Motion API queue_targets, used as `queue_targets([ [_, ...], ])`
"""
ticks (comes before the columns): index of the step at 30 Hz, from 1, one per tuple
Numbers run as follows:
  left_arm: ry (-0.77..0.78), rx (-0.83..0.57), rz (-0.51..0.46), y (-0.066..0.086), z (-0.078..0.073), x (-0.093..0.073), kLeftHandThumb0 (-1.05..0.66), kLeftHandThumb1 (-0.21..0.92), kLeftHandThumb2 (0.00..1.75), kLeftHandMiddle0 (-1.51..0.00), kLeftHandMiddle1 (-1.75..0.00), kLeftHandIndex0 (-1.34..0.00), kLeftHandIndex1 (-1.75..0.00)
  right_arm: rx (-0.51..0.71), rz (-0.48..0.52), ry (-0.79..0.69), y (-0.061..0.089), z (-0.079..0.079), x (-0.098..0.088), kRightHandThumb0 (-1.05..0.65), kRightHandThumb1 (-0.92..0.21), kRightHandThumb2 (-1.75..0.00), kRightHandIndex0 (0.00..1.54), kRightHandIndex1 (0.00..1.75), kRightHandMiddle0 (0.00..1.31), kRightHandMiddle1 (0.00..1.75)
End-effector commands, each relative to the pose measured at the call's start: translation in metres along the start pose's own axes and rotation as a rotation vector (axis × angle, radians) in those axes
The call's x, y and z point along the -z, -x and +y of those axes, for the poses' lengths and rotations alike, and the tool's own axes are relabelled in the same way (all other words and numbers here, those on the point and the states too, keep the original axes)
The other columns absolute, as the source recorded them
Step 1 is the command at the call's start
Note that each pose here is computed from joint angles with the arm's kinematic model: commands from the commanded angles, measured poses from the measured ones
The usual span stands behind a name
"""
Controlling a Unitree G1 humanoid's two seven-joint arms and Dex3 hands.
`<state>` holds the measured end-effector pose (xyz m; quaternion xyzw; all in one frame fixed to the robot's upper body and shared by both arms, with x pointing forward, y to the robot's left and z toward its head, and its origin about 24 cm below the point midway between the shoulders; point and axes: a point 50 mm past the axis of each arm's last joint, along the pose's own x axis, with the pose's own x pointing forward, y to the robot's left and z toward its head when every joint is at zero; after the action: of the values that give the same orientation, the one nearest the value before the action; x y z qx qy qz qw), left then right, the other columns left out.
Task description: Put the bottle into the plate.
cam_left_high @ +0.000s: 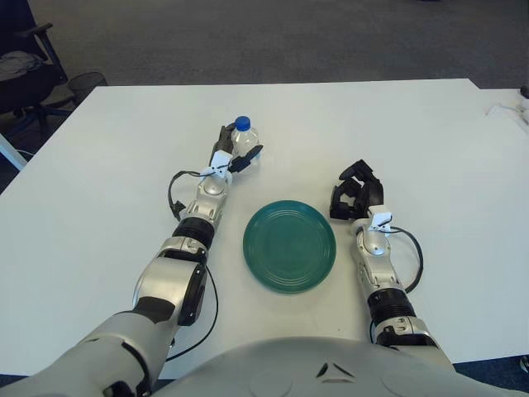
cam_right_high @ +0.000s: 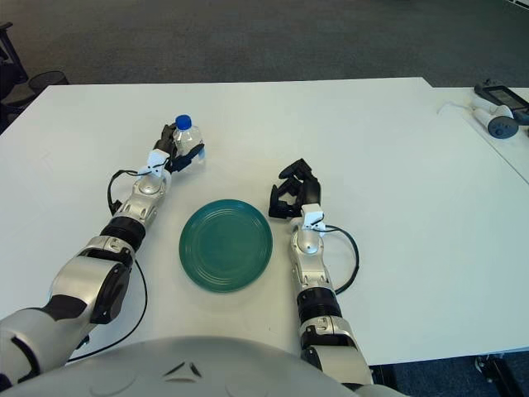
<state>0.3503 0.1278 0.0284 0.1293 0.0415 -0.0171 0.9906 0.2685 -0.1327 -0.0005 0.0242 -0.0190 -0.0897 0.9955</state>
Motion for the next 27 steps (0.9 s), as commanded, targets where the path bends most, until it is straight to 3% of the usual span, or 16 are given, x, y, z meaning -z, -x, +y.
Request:
queue_targets([
  [1, -0.031, 0.003, -0.033, -0.004, 0.004, -0.007, -0.96, 0.92, 0.06, -0.27, -0.2, 0.0, -0.68, 0.023, 0.111, -0.004, 0.011, -0.004, 0.019, 0.0, -0.01, -1.62, 0.88, 1.61, 0.62, 1.75],
  [4, -0.042, 0.01, -0.04, -0.004, 0.003, -0.007, -0.95, 0.92, 0.07, -0.28, -0.29, 0.0, -0.75, 0.028, 0.109, -0.005, 0.011, -0.004, 0.019, 0.0, -0.01, -1.62, 0.88, 1.61, 0.62, 1.75],
  [7, -0.06, 0.008, -0.051, -0.004, 0.005, -0.006, -0.91, 0.92, 0.08, -0.27, -0.63, 0.0, -1.01, 0.029, 0.108, -0.005, 0.011, -0.004, 0.019, 0.0, -0.02, -1.61, 0.88, 1.61, 0.61, 1.75],
  [10, -0.079, 0.004, -0.061, -0.003, 0.007, -0.004, -0.83, 0.9, 0.07, -0.33, -1.19, -0.09, -1.5, 0.031, 0.108, -0.004, 0.011, -0.004, 0.019, 0.0, -0.02, -1.61, 0.88, 1.61, 0.61, 1.75],
  [11, -0.087, -0.006, -0.07, -0.003, 0.006, -0.004, -0.82, 0.9, 0.06, -0.33, -1.25, -0.1, -1.55, 0.03, 0.111, -0.003, 0.011, -0.004, 0.019, 0.0, -0.02, -1.61, 0.88, 1.61, 0.61, 1.75],
  [13, -0.096, -0.019, -0.083, -0.003, 0.006, -0.004, -0.69, 0.87, 0.05, -0.55, -1.54, -0.31, -1.67, 0.03, 0.113, 0.0, 0.011, -0.004, 0.02, 0.0, -0.02, -1.61, 0.87, 1.61, 0.61, 1.75],
  [16, -0.06, -0.065, -0.082, -0.002, 0.0, -0.004, -0.48, 0.87, 0.06, -0.73, -1.66, -0.5, -1.71, 0.029, 0.116, 0.003, 0.011, -0.005, 0.02, 0.0, -0.02, -1.61, 0.87, 1.61, 0.61, 1.75],
  [19, -0.031, -0.094, -0.083, -0.001, -0.006, -0.006, -0.26, 0.58, 0.68, -0.94, -1.72, -0.71, -1.74, 0.028, 0.117, 0.005, 0.011, -0.005, 0.02, 0.0, -0.02, -1.61, 0.87, 1.61, 0.61, 1.75],
  [22, -0.002, -0.115, -0.089, -0.001, -0.008, -0.008, -0.17, 0.47, 0.94, -1.04, -1.74, -0.8, -1.74, 0.028, 0.118, 0.006, 0.011, -0.005, 0.02, 0.0, -0.02, -1.61, 0.87, 1.61, 0.61, 1.75],
  [27, 0.028, -0.13, -0.08, -0.001, -0.009, -0.008, -0.09, 0.4, 1.11, -1.14, -1.75, -0.9, -1.75, 0.03, 0.119, 0.001, 0.011, -0.005, 0.018, 0.0, -0.02, -1.61, 0.88, 1.61, 0.61, 1.75],
])
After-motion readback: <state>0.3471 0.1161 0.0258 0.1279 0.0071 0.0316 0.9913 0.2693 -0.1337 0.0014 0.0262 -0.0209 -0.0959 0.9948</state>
